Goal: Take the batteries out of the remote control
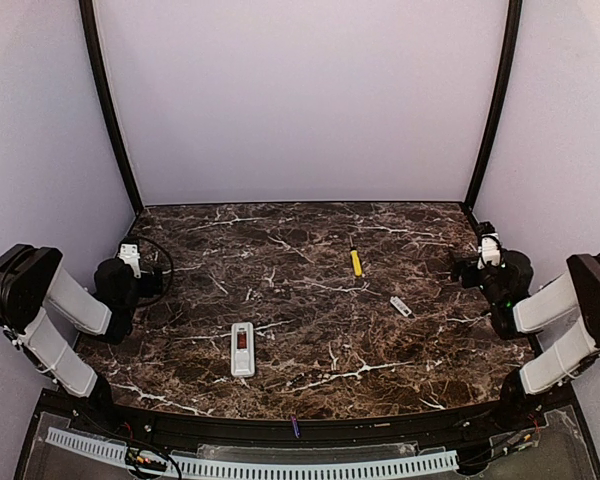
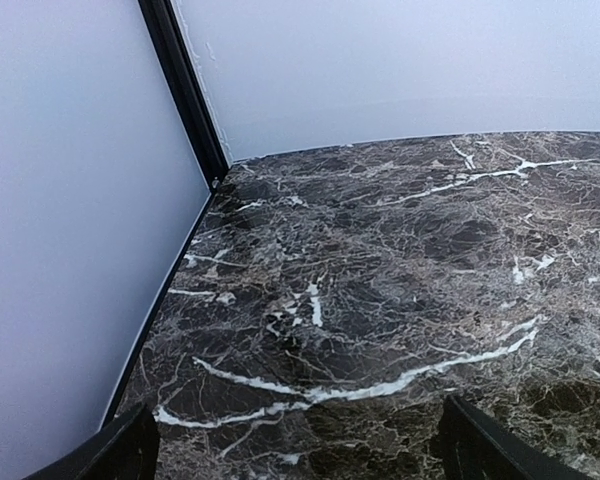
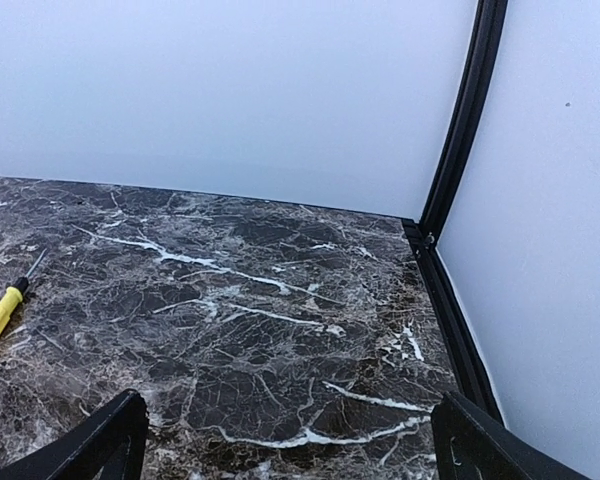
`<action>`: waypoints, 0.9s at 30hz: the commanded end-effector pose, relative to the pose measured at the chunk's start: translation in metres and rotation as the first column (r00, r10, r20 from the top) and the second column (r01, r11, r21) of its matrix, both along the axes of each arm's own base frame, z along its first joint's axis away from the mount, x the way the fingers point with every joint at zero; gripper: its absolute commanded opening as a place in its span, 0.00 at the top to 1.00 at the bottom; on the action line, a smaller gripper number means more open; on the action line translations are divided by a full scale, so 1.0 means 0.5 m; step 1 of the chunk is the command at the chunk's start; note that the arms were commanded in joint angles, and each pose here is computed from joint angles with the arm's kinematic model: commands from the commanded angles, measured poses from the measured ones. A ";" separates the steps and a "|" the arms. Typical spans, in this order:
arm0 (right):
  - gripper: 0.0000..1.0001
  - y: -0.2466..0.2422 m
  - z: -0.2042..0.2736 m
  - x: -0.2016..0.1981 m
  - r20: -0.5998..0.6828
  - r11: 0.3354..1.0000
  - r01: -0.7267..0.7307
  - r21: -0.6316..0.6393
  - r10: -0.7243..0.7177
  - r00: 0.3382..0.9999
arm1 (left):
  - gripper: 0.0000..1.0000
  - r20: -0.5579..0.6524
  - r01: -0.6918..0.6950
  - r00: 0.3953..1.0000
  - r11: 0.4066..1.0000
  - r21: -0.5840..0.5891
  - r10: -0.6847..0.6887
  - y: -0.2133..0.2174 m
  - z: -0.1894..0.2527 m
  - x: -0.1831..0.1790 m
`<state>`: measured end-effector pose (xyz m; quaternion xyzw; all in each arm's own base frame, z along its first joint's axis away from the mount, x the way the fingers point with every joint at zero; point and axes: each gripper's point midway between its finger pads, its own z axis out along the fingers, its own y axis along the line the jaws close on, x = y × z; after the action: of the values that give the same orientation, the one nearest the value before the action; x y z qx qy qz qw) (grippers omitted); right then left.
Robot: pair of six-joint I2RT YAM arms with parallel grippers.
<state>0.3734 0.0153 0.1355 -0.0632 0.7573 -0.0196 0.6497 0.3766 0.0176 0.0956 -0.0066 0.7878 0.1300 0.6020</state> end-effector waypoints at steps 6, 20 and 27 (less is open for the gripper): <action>0.01 0.005 0.006 -0.019 0.113 0.999 -0.032 -0.020 0.034 0.993 | 0.02 0.046 0.024 0.999 1.000 -0.017 -0.023 -0.008 0.020 0.006; 0.01 -0.048 0.001 0.009 0.079 0.992 0.125 0.023 -0.126 0.989 | 0.01 0.047 0.022 0.999 1.000 -0.018 -0.021 -0.007 0.020 0.006; 0.01 -0.047 -0.001 0.011 0.073 0.992 0.122 0.023 -0.123 0.990 | 0.02 0.047 0.023 0.999 1.000 -0.017 -0.022 -0.007 0.021 0.006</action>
<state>0.3753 -0.0034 0.1299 -0.0217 0.7414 -0.0514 0.6687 0.3786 0.0138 0.1001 -0.0017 0.7820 0.1202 0.6115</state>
